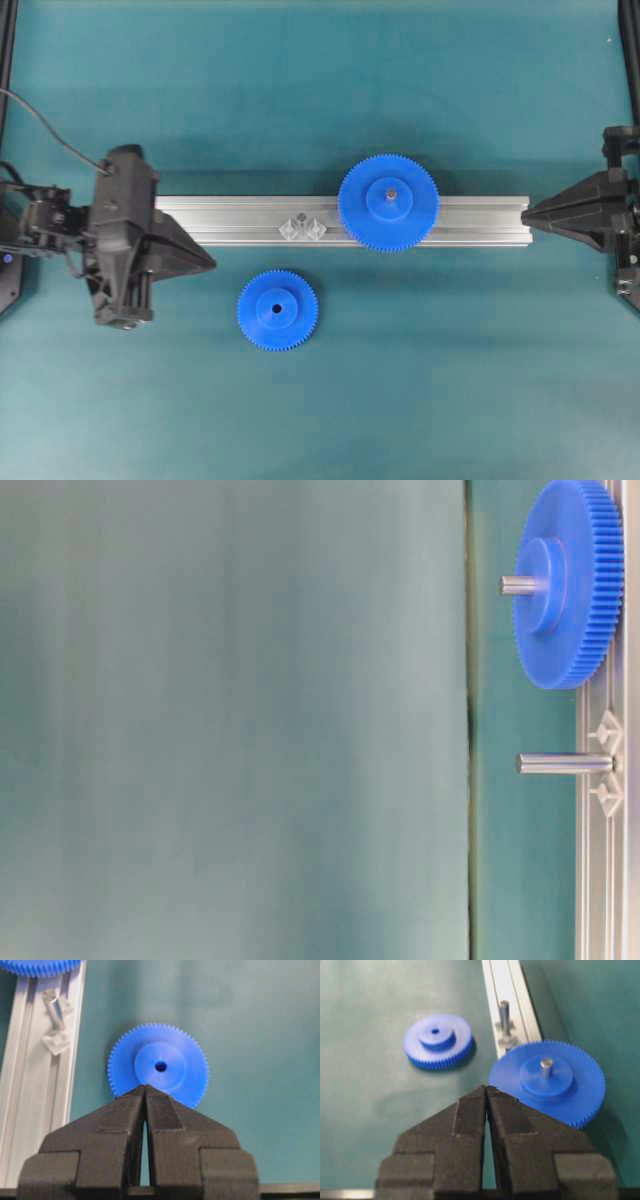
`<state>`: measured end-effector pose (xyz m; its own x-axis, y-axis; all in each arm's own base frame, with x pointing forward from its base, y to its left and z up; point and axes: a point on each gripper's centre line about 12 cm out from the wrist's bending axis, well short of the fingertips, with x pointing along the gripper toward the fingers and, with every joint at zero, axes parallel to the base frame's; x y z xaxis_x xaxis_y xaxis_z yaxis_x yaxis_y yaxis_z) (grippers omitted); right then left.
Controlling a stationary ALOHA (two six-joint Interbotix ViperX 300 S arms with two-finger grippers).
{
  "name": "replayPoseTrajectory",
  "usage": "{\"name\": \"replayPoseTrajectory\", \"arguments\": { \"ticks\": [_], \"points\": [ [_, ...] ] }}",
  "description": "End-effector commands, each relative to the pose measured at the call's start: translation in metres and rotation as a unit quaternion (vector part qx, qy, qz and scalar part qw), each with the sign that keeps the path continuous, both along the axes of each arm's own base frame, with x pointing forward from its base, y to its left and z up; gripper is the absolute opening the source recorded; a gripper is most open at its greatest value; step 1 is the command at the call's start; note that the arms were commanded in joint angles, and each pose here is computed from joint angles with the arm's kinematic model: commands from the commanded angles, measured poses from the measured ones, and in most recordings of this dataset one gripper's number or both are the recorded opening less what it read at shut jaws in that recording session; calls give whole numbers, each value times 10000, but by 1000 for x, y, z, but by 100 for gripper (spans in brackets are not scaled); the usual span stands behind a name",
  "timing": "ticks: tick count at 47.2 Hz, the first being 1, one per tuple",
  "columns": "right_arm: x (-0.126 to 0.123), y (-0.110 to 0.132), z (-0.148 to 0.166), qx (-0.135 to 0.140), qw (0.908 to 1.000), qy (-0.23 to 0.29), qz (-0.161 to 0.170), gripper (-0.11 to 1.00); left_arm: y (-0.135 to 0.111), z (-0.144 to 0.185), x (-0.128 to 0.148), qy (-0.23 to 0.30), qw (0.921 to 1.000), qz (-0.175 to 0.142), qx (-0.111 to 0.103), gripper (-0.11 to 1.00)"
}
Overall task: Find the location of the shaft and insert the small gear.
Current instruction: 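Move the left gripper toward the loose small blue gear, then lower the open left gripper over the small blue gear's hub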
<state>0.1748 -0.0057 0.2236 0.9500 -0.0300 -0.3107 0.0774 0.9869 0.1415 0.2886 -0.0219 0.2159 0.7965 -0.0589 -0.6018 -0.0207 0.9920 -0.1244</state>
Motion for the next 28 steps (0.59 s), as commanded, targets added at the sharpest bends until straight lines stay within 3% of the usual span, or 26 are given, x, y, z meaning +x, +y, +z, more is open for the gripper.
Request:
{"name": "replayPoseTrajectory", "arguments": {
  "ticks": [1,28],
  "points": [
    [2,-1,1,68,10000,51,-42,5,-3,9,12,-123,9999,-41,-3,1],
    [1,-1,-2,70,9999,105,-42,5,-14,-11,50,342,9993,-152,46,1]
  ]
}}
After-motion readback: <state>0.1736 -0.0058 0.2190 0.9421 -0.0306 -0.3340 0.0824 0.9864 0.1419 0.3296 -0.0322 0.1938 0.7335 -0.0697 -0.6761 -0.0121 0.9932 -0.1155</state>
